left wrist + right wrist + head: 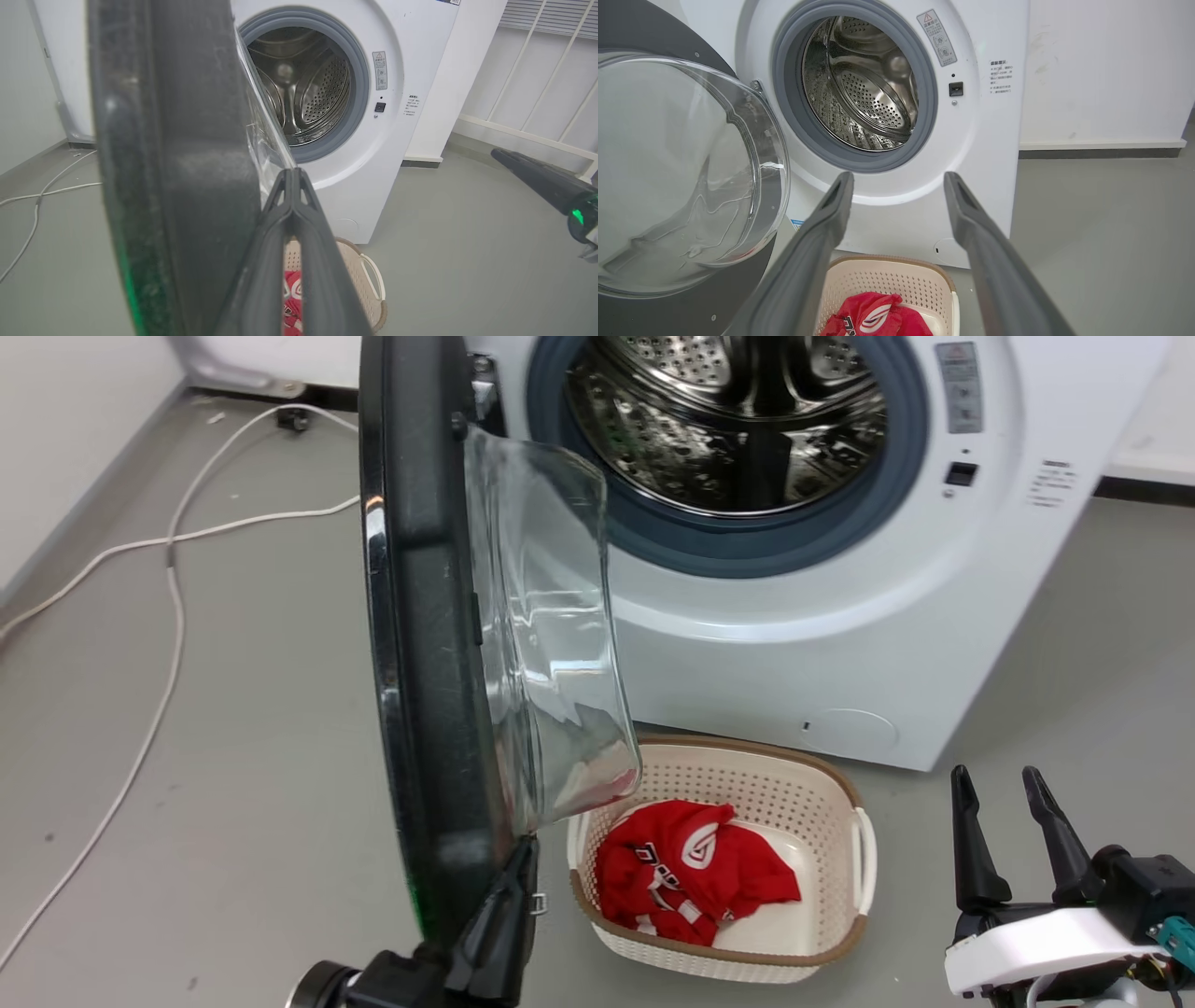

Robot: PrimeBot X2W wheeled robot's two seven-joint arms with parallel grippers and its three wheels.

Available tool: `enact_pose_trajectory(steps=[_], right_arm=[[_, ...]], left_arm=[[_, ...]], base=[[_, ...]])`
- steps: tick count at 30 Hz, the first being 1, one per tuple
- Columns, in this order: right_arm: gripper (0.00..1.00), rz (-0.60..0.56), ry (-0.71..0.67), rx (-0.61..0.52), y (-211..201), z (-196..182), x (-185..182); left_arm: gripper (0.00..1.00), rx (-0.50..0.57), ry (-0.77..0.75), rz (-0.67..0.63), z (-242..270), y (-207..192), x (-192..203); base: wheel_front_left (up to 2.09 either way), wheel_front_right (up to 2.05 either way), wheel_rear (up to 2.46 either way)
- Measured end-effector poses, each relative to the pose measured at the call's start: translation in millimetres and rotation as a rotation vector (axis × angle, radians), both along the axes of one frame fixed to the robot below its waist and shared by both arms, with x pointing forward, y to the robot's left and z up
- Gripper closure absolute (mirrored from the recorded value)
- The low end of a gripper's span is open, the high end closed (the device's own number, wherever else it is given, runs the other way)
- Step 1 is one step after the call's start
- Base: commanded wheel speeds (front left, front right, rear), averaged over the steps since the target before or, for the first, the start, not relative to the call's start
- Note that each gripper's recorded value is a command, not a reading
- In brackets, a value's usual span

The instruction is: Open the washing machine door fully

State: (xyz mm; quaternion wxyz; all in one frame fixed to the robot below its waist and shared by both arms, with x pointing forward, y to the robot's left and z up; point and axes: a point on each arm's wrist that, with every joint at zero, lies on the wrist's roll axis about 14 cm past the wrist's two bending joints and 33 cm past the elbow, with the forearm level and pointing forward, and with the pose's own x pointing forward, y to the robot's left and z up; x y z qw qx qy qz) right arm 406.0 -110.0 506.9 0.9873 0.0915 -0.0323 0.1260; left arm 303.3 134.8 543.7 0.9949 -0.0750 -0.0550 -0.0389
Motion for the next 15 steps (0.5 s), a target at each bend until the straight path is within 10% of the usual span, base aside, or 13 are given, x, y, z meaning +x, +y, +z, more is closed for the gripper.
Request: enact_pose_trajectory(steps=[15], right_arm=[[0.00,0.134,0.023,0.003,48.1,-4.9,9.4]], left_arm=[[1.00,0.087,0.062,0.358,-16.7,107.6,-36.9]], base=[[0.00,0.00,0.00]])
